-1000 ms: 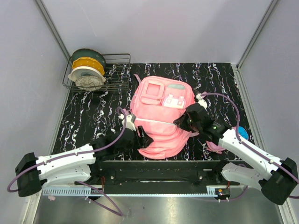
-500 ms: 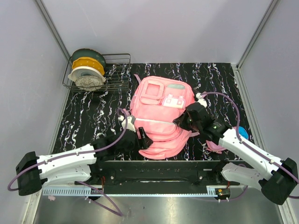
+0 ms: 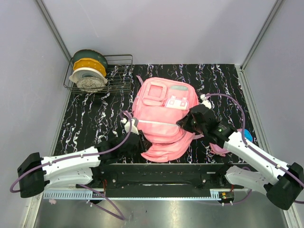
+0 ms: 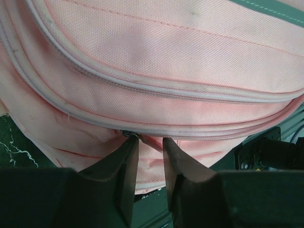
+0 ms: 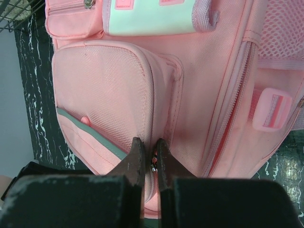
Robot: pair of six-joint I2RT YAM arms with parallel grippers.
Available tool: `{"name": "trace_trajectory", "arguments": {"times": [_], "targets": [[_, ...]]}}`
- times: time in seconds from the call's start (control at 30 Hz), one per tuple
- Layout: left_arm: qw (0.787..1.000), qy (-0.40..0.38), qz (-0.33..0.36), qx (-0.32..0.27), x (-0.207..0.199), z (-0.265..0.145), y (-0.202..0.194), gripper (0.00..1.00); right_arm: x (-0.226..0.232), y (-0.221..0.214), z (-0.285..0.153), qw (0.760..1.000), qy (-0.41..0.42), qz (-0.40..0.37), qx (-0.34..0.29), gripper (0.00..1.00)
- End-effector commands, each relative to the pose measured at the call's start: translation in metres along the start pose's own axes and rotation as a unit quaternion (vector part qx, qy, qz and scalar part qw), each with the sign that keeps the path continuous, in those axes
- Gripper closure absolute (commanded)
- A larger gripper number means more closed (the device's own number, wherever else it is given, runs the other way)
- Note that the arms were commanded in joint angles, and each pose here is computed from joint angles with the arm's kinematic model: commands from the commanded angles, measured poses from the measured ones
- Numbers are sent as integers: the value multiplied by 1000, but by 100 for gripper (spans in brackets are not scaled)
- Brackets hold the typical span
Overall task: Pack the student bag
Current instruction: Unzip the student bag at the center of the board.
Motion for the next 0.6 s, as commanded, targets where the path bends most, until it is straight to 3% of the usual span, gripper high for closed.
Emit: {"name": "trace_trajectory", "arguments": {"times": [0.0, 0.13, 0.17, 0.2, 0.23, 0.57], "targets": [[1000, -4, -1, -19, -1, 5, 2, 70, 46, 31, -27, 993, 104, 26, -59, 100], [1000, 3, -1, -18, 3, 5, -1, 78, 48, 32, -29, 992, 108, 25, -60, 100], [1000, 5, 1, -18, 4, 5, -1, 84, 49, 33, -30, 992, 108, 24, -60, 100], [1000, 12, 2, -18, 6, 5, -2, 97, 48, 33, -30, 992, 107, 24, -60, 100], [1000, 15, 4, -19, 7, 5, -1, 100, 48, 33, -30, 992, 107, 22, -60, 100], [984, 99, 132, -64, 30, -30, 34, 100, 29, 34, -36, 995, 61, -3, -80, 100]]}}
Point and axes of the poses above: each gripper's point midway between its finger pads, its own z axis out along the fingers, its own x axis along the line the jaws close on, y = z × x, the point moved 8 cm from there along -z, back along the fingers, and after that the axes turned 7 degrees about z, right-handed, at the moved point
